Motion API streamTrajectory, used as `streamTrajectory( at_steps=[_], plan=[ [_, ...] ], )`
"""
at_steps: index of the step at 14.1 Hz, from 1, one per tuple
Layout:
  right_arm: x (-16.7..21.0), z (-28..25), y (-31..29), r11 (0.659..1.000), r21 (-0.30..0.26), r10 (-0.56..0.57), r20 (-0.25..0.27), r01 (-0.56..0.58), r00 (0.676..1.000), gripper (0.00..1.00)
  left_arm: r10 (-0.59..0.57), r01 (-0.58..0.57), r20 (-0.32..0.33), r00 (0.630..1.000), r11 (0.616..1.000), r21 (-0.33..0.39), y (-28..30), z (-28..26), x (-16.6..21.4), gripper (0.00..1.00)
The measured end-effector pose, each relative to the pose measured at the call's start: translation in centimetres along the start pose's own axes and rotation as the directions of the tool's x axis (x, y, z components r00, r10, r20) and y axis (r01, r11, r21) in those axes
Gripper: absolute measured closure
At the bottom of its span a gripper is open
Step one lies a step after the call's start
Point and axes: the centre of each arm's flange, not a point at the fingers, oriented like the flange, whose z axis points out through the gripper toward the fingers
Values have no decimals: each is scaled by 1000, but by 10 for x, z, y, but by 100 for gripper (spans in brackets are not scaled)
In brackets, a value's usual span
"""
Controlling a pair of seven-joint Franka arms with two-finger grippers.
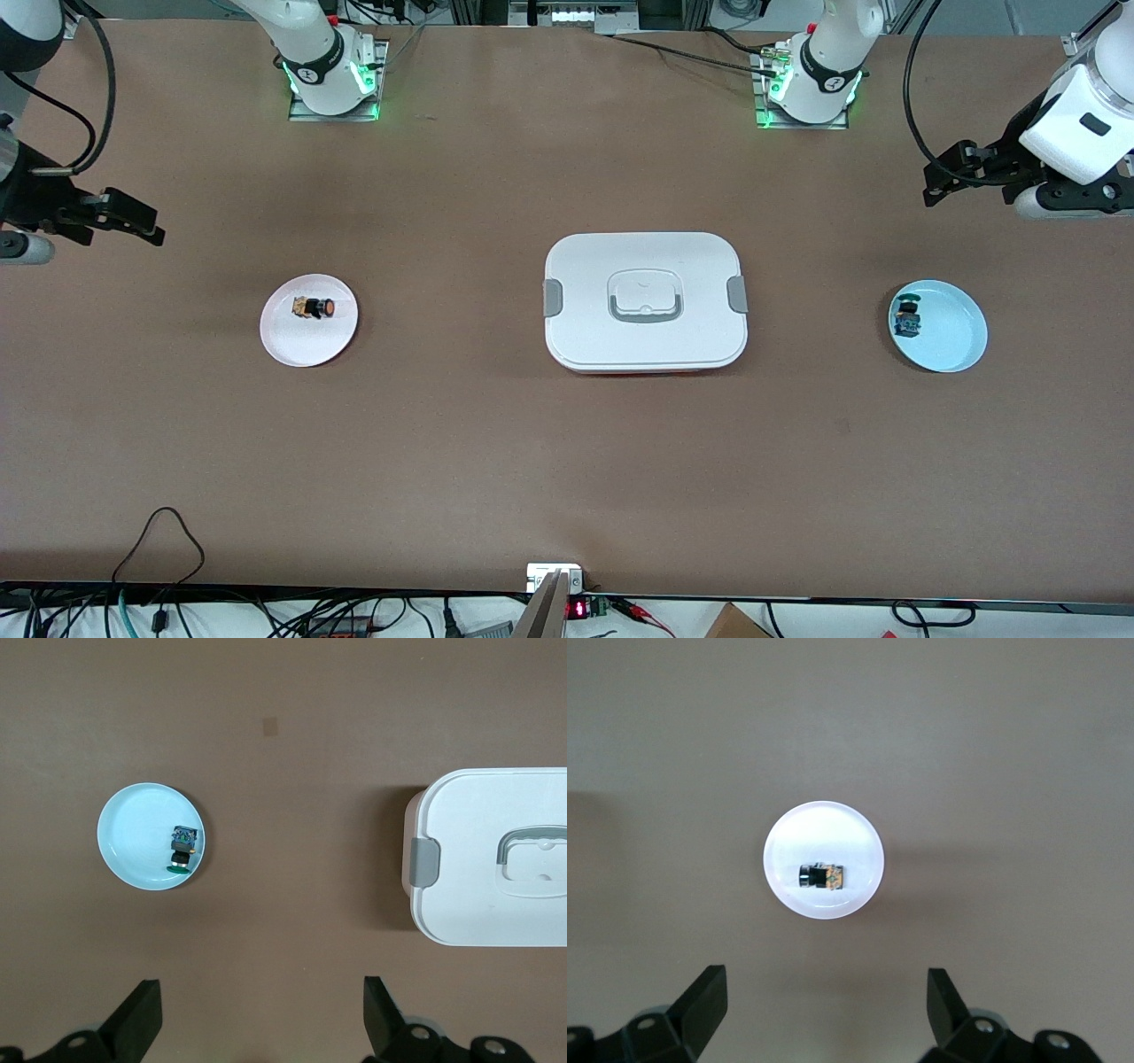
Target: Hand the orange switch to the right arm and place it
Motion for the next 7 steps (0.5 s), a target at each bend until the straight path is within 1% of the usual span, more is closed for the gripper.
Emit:
streamTrajectory(
  at_steps=[3,7],
  plan=[
    [-1,-6,-7,1000,-5,-13,0,13,1000,0,-3,3,12,1000,1000,1,-2,1,-1,0],
    [-3,-17,-2,1000,-5,-4,8,4,1000,0,-6,6,6,1000,1000,0,-3,-2,-1,0]
  ],
)
